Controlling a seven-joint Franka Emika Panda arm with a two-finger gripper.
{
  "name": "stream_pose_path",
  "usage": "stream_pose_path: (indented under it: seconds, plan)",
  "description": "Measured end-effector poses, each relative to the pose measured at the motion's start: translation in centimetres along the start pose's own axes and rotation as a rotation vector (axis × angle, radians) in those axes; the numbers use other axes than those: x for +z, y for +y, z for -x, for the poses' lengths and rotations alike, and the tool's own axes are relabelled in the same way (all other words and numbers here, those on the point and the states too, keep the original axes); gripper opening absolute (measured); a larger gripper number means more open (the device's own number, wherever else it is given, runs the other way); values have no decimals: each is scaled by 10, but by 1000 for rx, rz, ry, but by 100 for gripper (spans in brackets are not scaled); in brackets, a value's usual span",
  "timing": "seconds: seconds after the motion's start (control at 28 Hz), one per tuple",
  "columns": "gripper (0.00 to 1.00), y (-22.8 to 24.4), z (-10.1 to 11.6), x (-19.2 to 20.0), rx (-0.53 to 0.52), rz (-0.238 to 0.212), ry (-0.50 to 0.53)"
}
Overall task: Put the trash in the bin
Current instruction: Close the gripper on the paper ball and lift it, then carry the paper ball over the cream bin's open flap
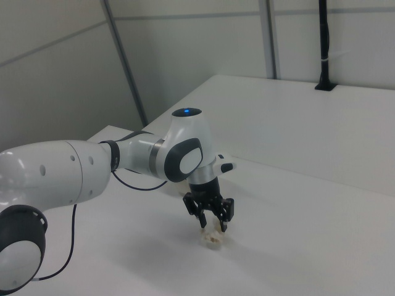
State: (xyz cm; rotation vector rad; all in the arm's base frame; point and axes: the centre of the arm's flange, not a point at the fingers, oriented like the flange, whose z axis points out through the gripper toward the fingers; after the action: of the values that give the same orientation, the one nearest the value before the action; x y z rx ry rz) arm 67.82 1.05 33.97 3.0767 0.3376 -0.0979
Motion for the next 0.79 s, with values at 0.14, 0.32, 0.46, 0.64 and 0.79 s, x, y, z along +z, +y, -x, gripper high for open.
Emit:
stream_pose_path:
  seconds: [0.14, 0.32, 0.46, 0.64, 0.79]
  plan:
    - [56, -7, -2, 1, -9, 0, -1]
    - [31, -12, -2, 1, -14, 1, -1]
    - [18, -11, -2, 0, -14, 3, 0]
    - [2, -5, -4, -19, -8, 16, 32]
    - [2, 2, 1, -64, 4, 30, 100]
